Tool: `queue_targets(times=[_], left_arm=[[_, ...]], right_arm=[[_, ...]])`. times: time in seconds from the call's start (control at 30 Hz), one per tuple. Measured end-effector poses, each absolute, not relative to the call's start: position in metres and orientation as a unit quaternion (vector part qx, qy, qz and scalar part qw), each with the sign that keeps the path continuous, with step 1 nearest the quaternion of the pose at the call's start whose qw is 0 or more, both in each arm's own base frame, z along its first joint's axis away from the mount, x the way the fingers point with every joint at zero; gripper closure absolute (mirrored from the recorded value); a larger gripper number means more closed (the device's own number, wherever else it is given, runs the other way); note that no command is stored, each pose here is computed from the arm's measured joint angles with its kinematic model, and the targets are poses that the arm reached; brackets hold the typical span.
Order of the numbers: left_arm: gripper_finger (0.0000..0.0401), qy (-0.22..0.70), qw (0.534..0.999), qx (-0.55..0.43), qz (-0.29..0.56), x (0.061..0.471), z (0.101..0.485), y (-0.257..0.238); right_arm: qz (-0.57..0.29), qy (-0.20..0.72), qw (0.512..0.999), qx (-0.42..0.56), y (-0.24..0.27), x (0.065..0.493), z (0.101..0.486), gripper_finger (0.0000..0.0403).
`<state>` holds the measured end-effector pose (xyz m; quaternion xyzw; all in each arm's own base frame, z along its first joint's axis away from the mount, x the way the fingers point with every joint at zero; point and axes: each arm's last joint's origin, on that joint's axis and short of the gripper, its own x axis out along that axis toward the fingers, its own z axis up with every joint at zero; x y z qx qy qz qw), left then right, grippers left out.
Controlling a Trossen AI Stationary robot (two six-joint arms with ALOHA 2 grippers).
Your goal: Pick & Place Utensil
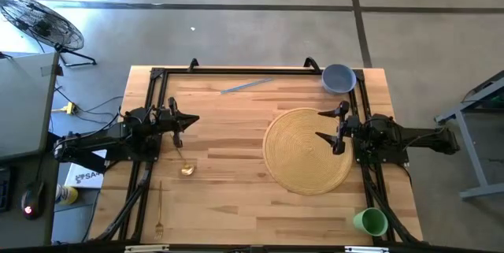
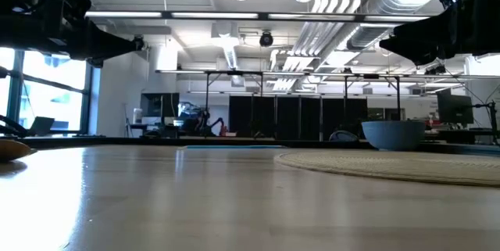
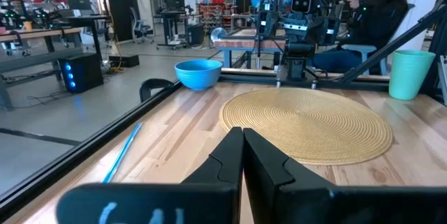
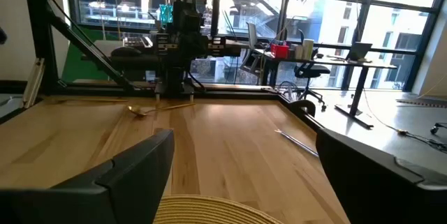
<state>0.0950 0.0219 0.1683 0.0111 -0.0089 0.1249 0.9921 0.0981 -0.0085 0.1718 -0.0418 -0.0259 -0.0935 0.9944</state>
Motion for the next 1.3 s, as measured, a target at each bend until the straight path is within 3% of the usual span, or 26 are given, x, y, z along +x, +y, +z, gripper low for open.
queue_targets(times=[0.3, 0.57, 0.97, 1.3], left_arm=[[0.0394, -0.009, 0.992, 0.011, 0.125, 0.095, 0.168, 0.022], [0.0394, -0.023, 0.977, 0.106, 0.183, 0.094, 0.174, 0.025], [0.0394, -0.046, 0.990, -0.047, 0.126, 0.095, 0.174, 0.022], [0.0394, -0.104, 0.985, -0.055, 0.125, 0.095, 0.185, 0.022]], right_arm=[[-0.093, -0.026, 0.994, -0.042, -0.008, 0.098, 0.172, 0.0059], [-0.094, -0.026, 0.994, -0.042, -0.008, 0.098, 0.172, 0.0059], [-0.094, -0.026, 0.994, -0.042, -0.009, 0.098, 0.172, 0.0059], [-0.093, -0.026, 0.994, -0.042, -0.008, 0.098, 0.172, 0.0059]])
